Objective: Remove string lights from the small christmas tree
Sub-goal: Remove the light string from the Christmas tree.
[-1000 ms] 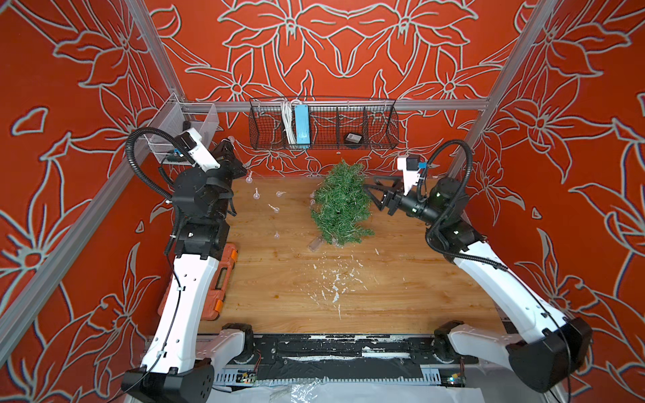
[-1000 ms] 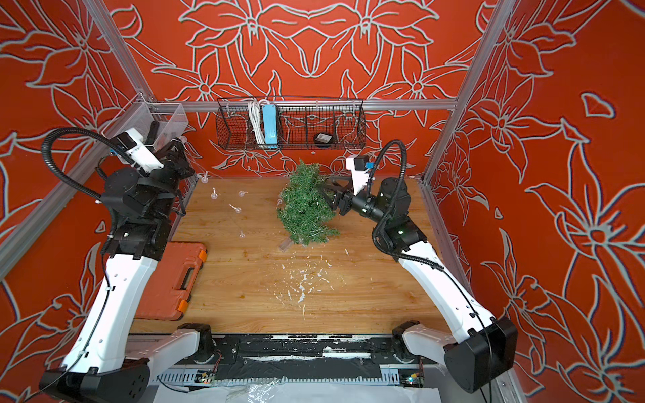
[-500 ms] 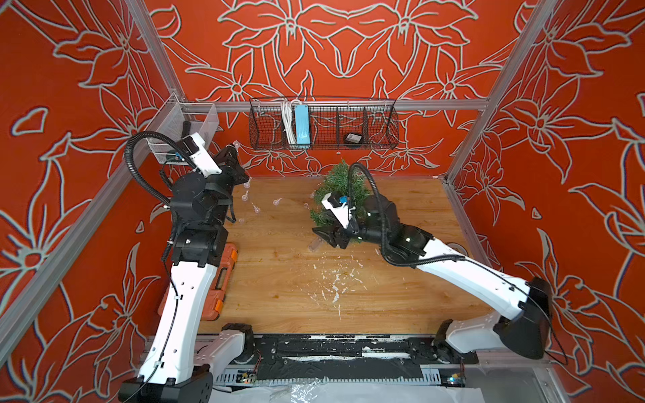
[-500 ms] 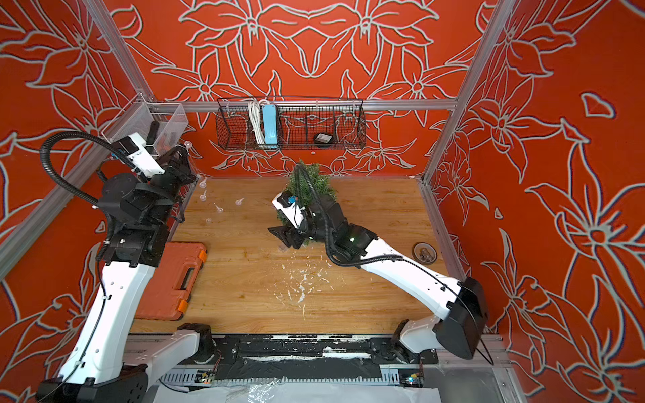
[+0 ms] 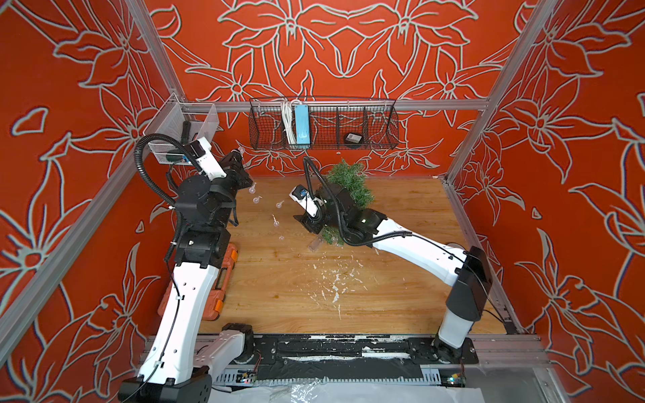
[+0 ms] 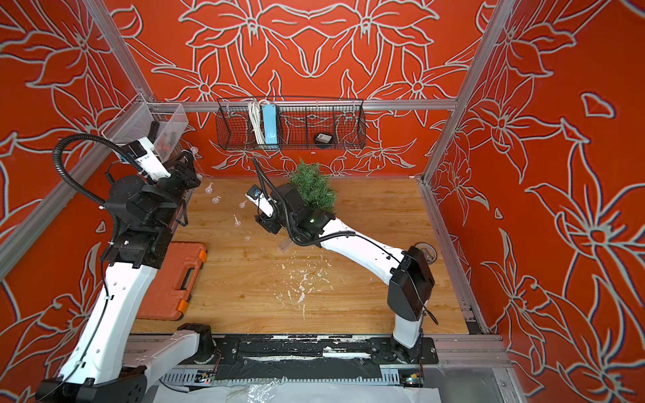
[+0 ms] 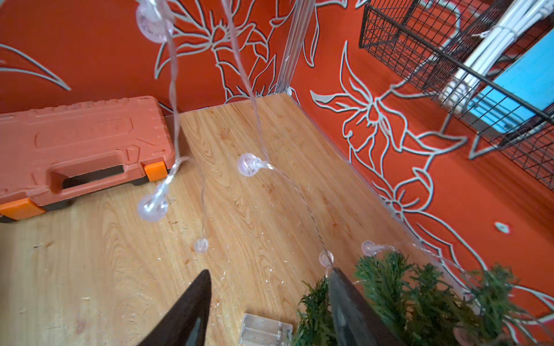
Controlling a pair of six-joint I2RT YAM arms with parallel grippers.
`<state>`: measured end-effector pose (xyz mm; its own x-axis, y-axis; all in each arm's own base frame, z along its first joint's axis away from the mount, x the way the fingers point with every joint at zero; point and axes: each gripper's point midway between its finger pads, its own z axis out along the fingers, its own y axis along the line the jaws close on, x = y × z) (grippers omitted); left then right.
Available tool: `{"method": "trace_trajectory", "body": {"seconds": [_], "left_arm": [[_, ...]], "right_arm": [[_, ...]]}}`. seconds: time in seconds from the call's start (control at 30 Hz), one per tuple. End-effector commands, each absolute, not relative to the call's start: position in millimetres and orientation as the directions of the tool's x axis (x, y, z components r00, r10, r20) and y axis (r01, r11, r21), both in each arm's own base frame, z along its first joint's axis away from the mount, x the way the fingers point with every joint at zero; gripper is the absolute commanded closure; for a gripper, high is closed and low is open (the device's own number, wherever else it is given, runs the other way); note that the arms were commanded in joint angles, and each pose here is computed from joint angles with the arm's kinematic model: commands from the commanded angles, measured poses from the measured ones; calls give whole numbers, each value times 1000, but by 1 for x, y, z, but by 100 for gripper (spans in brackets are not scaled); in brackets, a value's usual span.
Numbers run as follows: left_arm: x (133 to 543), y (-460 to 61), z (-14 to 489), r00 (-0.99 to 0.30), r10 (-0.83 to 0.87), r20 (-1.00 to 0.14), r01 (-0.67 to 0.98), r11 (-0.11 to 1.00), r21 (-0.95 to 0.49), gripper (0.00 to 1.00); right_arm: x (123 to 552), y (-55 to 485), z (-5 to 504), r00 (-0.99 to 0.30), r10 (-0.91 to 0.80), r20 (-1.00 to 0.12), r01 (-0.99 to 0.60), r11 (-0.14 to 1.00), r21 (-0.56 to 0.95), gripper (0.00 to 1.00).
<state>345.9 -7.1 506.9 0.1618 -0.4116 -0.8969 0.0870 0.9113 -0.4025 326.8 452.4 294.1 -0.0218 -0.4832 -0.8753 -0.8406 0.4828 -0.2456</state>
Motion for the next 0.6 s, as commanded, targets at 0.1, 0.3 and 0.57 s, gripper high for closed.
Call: {"method": "trace_trajectory", "body": {"seconds": [0.1, 0.3, 0.57], "left_arm": [[333, -13, 525, 202, -401, -894, 127, 915, -382, 100], [331, -15, 527, 201, -400, -894, 137, 915, -379, 100], [331, -17, 527, 199, -402, -894, 147, 914, -378, 100]], "right_arm": [[345, 463, 291, 21, -554, -832, -808, 482, -340, 39], [359, 477, 286, 33, -581, -813, -797, 476, -372, 46], [371, 486, 274, 32, -624, -781, -791, 462, -401, 59]]}}
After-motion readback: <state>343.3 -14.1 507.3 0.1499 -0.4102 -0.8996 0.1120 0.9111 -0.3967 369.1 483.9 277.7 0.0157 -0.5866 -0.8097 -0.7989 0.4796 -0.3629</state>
